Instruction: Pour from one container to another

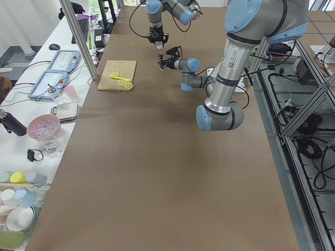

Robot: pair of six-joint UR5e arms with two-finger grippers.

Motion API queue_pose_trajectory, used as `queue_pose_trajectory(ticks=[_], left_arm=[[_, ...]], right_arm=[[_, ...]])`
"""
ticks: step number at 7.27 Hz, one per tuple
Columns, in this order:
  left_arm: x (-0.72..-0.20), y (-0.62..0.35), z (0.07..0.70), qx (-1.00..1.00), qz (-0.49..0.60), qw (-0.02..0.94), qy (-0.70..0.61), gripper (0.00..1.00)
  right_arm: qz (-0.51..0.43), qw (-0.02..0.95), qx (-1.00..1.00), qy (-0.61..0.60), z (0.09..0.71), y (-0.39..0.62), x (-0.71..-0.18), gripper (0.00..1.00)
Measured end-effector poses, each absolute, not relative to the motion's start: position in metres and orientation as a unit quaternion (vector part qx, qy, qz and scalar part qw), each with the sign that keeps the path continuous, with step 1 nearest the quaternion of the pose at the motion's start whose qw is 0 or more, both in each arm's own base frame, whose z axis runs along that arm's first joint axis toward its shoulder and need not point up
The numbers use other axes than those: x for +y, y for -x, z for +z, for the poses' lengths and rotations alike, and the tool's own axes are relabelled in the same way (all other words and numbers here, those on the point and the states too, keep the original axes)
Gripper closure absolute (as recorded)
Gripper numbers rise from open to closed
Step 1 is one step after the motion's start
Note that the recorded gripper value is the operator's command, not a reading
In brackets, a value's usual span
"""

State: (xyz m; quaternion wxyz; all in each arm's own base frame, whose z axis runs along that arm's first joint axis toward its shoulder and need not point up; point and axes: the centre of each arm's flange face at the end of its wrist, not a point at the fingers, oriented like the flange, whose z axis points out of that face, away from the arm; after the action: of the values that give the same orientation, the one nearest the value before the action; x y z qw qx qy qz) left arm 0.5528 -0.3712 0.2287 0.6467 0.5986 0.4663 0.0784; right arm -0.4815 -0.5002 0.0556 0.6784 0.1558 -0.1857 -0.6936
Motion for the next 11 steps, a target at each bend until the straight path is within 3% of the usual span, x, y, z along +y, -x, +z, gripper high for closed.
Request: queue_pose_trajectory(ticks=[11], left_arm=[[-0.373,-0.538,0.232,0.478,0.069,0.627,-0.612,1.0]], right_arm=[[-0.722,0.658,-0.16,-0.144,0.032,0.506,-0.499,1.0]])
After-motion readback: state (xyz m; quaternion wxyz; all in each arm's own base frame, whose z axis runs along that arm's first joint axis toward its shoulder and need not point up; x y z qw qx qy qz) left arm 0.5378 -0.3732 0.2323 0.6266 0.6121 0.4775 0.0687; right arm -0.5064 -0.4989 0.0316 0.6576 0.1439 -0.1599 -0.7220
